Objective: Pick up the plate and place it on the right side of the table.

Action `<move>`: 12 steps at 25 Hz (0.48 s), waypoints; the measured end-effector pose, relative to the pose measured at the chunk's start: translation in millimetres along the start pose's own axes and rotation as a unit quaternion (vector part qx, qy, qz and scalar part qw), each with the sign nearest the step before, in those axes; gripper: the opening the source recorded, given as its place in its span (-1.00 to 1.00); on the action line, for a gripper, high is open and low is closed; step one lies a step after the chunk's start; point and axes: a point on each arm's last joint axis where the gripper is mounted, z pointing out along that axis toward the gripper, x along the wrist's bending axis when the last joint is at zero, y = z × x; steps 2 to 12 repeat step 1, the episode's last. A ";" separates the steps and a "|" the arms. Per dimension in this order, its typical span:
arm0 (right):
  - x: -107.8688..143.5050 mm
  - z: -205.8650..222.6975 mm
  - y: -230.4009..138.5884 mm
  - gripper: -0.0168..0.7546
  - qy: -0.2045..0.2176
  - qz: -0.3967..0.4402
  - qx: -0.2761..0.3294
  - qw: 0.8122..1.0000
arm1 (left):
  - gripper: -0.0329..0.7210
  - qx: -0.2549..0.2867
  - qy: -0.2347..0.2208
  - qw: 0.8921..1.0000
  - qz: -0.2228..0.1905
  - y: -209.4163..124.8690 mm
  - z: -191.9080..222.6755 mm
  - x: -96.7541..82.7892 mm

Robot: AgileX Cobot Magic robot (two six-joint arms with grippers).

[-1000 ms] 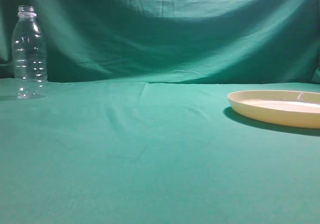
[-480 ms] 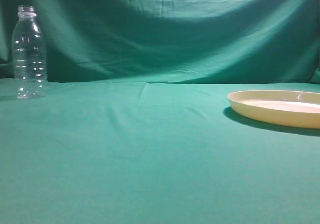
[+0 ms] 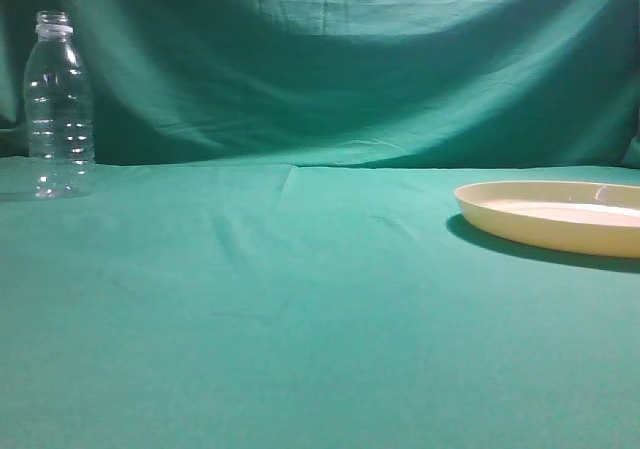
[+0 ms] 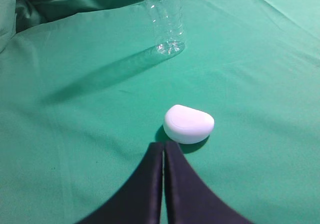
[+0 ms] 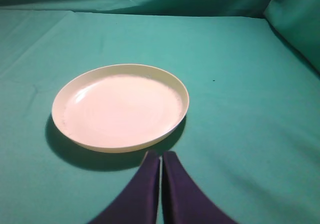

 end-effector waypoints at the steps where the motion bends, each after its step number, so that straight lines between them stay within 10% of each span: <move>1: 0.0 0.0 0.0 -0.96 0.000 0.000 0.000 1.000 | -0.91 0.000 0.000 1.000 0.000 0.0 0.0 0.0; 12: 0.0 0.0 0.0 -0.96 0.000 0.000 0.000 1.000 | -0.91 0.000 0.000 1.000 0.000 0.0 0.0 0.0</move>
